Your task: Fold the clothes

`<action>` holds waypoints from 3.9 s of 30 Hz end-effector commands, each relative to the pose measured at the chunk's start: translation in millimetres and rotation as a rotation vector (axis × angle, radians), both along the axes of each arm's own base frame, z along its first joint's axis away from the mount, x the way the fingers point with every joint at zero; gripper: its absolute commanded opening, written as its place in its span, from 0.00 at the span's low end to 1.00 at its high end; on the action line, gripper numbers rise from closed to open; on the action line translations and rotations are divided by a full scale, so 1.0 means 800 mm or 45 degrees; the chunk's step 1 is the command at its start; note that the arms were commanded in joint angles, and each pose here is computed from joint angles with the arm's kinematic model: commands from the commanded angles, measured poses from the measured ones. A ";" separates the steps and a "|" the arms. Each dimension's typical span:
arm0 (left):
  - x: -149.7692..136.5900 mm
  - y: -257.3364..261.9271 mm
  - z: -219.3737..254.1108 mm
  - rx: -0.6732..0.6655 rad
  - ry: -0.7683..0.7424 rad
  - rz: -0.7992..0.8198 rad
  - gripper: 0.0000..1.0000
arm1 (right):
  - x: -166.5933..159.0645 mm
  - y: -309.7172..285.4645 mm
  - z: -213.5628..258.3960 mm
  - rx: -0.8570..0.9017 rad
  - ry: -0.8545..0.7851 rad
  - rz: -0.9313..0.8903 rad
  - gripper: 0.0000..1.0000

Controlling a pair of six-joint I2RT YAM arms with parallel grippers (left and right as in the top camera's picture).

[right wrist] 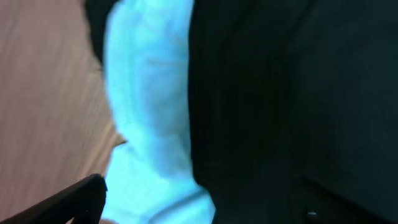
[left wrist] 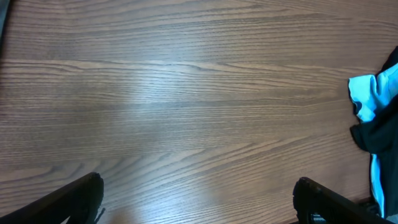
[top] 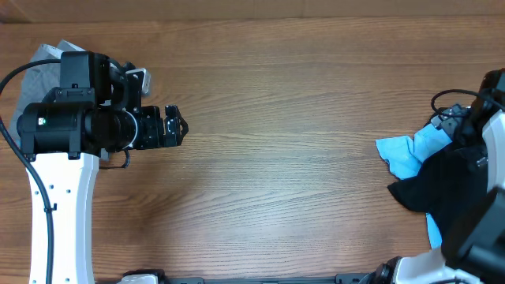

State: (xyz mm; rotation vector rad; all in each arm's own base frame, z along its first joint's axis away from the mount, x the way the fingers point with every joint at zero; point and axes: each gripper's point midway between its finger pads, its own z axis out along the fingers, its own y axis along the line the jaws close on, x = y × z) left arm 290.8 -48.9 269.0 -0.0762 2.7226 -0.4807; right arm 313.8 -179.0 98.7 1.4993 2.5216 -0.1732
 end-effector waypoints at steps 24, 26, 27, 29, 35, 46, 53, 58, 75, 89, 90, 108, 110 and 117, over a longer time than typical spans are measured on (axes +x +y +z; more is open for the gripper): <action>0.001 0.002 0.009 0.016 -0.035 -0.017 1.00 | 0.034 0.038 -0.015 0.196 -0.095 0.081 0.07; 0.001 0.002 0.009 0.016 -0.035 -0.017 1.00 | 0.055 0.071 0.012 0.259 -0.215 0.251 0.07; 0.001 0.002 0.009 0.015 -0.035 -0.018 1.00 | 0.064 0.088 0.024 0.280 -0.268 0.339 0.07; 0.002 0.002 0.009 0.015 -0.036 -0.018 1.00 | 0.080 0.129 0.045 0.319 -0.358 0.524 0.05; 0.002 0.002 0.009 0.016 -0.039 -0.017 1.00 | 0.106 0.291 0.076 0.413 -0.491 1.026 0.04; 0.001 0.020 0.005 0.111 -0.027 0.024 1.00 | 0.026 0.597 0.104 0.463 -0.646 1.720 0.15; 0.002 0.020 0.007 0.112 -0.035 0.024 1.00 | -0.003 0.610 0.088 0.202 -0.569 1.637 0.33; 0.002 0.017 0.008 0.100 -0.037 0.019 1.00 | 0.062 0.520 0.083 0.146 -0.542 1.336 0.50; 0.011 -0.003 0.015 0.066 -0.105 -0.076 1.00 | 0.137 0.378 -0.109 0.496 -0.199 0.448 0.04; 0.012 0.000 0.015 0.095 -0.113 -0.091 1.00 | 0.149 0.651 -0.155 0.912 -0.563 0.842 0.04; 0.012 0.004 0.014 0.115 -0.110 -0.083 1.00 | 0.148 0.672 -0.141 0.922 -0.626 0.932 0.04; 0.027 -0.021 -0.069 0.040 0.110 -0.155 0.18 | 0.197 0.472 0.138 0.496 -0.814 1.156 0.23; 0.039 -0.047 -0.106 -0.010 0.142 -0.224 0.04 | 0.180 0.431 0.162 0.443 -0.797 1.145 0.22; 0.088 -0.131 -0.201 0.078 0.037 -0.613 0.04 | 0.123 0.385 0.200 0.395 -0.734 1.146 0.22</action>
